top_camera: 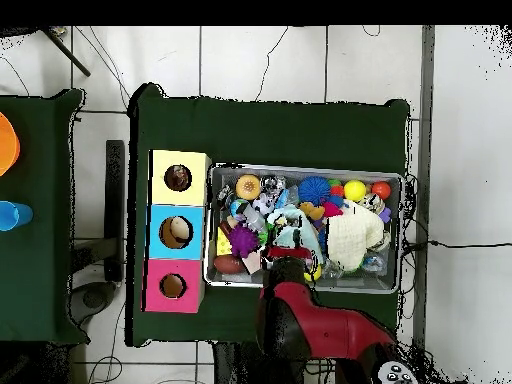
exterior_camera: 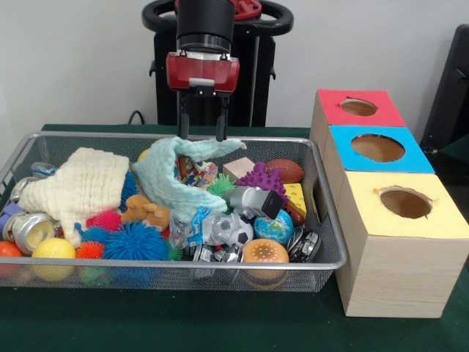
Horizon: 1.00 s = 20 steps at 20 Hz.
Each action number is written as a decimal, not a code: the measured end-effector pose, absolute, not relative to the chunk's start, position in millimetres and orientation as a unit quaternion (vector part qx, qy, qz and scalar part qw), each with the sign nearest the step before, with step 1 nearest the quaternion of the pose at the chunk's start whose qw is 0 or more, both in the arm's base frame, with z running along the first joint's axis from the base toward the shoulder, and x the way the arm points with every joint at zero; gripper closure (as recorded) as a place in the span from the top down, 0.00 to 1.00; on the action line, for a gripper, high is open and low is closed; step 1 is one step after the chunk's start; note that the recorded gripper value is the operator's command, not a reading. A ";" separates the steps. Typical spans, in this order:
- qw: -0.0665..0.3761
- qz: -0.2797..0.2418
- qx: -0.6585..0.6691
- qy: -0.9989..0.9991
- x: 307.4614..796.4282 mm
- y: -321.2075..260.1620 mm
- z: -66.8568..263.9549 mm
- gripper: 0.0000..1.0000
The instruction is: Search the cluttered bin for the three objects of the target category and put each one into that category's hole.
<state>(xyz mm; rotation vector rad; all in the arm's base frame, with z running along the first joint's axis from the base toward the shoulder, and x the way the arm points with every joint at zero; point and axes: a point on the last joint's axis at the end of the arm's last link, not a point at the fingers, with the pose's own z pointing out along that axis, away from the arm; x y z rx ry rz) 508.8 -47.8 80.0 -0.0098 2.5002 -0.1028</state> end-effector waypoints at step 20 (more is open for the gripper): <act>0.273 -0.012 0.010 0.962 529.3 -78.7 107.4 1.00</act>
